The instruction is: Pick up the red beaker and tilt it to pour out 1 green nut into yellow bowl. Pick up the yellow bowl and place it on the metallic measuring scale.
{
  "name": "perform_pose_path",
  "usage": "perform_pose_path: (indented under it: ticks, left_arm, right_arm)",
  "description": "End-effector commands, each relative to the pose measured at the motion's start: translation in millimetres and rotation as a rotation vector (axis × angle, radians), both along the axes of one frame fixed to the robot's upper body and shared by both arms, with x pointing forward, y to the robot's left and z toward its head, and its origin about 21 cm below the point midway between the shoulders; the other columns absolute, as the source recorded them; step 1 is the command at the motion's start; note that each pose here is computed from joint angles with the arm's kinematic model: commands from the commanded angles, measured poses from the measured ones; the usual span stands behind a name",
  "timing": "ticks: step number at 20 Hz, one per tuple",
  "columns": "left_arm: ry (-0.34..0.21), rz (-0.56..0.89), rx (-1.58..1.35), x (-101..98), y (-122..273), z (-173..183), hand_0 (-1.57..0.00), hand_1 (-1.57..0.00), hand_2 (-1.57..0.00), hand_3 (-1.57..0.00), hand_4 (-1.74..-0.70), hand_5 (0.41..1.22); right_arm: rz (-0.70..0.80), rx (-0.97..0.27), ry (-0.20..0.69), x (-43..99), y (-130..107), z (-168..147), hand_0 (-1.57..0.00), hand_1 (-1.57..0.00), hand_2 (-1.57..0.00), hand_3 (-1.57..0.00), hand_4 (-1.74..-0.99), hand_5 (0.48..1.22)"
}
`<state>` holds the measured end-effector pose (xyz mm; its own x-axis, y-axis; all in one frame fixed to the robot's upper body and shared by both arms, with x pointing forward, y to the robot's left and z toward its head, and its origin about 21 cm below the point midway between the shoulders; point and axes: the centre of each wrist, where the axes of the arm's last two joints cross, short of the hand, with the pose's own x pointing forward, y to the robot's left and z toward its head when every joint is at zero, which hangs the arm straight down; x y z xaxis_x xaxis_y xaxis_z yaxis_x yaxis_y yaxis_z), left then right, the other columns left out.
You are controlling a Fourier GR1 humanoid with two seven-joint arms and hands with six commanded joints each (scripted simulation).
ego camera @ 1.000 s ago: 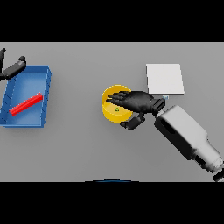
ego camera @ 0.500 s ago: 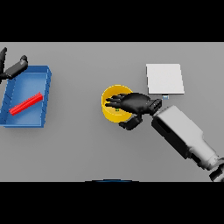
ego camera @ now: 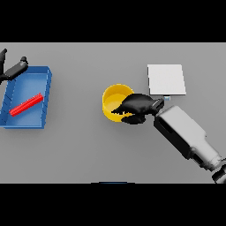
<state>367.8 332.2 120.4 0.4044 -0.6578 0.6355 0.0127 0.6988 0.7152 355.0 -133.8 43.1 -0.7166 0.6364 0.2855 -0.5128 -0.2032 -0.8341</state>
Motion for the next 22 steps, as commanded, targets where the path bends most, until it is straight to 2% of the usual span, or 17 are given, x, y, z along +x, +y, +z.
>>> perform_pose_path:
  ticks: [1, 4, 7, 8, 11, 15, 18, 21, 22]
  left_arm:
    - [0.001, 0.002, 0.001, -1.9, 2.6, -1.8, 0.0, 0.0, 0.0, 0.0, -0.79, 0.736]
    - [0.006, -0.001, 0.001, 0.3, -1.2, 1.7, 0.0, 0.0, 0.0, 0.0, -0.79, 0.732]
    - [-0.01, -0.004, 0.004, -2.0, 0.9, 5.6, 0.0, 0.0, 0.0, 0.0, -0.79, 0.725]
    - [0.0, 0.002, 0.003, -2.5, 2.0, 2.7, 0.0, 0.0, 0.0, 0.0, -0.79, 0.724]
    - [-0.004, -0.005, 0.001, -4.2, 4.5, -0.6, 0.0, 0.0, 0.0, 0.0, -0.78, 0.727]
    - [-0.018, -0.007, -0.006, -2.0, 3.3, 4.5, 0.0, 0.0, 0.0, 0.0, -0.79, 0.737]
    - [-0.032, -0.016, -0.001, -1.4, 3.4, 5.6, 0.0, 0.0, 0.0, 0.0, -0.8, 0.737]
    - [-0.031, -0.015, -0.003, -1.7, 4.6, 7.1, 0.0, 0.0, 0.0, 0.0, -0.8, 0.747]
    - [-0.022, -0.007, -0.001, -1.5, 6.9, 5.8, 0.0, 0.0, 0.0, 0.0, -0.79, 0.748]
  right_arm:
    - [0.003, -0.006, 0.003, -1.5, 0.0, 1.2, -1.17, -1.08, -1.07, -1.03, -1.594, 1.148]
    - [-0.003, -0.018, -0.007, -4.9, 5.4, 4.0, -1.36, -1.32, -1.31, -1.11, -1.659, 1.184]
    - [-0.018, -0.024, -0.024, -2.7, -3.1, 13.3, -1.46, -1.44, -1.44, -1.21, -1.692, 1.202]
    - [-0.024, -0.025, -0.028, -3.6, -2.4, 16.3, -1.49, -1.47, -1.47, -1.26, -1.699, 1.206]
    - [-0.028, 0.002, -0.027, -0.2, -7.3, 38.8, -1.53, -1.52, -1.52, -1.36, -1.714, 1.213]
    - [-0.051, -0.022, -0.057, 0.0, -11.9, 57.4, -1.55, -1.55, -1.55, -1.3, -1.721, 1.218]
    - [-0.064, -0.023, -0.055, -2.5, -7.3, 65.2, -1.56, -1.55, -1.56, -1.35, -1.724, 1.218]
    - [-0.11, -0.021, -0.092, 4.4, -17.5, 76.0, -1.57, -1.56, -1.56, -1.27, -1.723, 1.219]
    - [-0.125, -0.027, -0.115, 5.7, -21.8, 79.5, -1.47, -1.53, -1.57, -1.28, -1.723, 1.22]
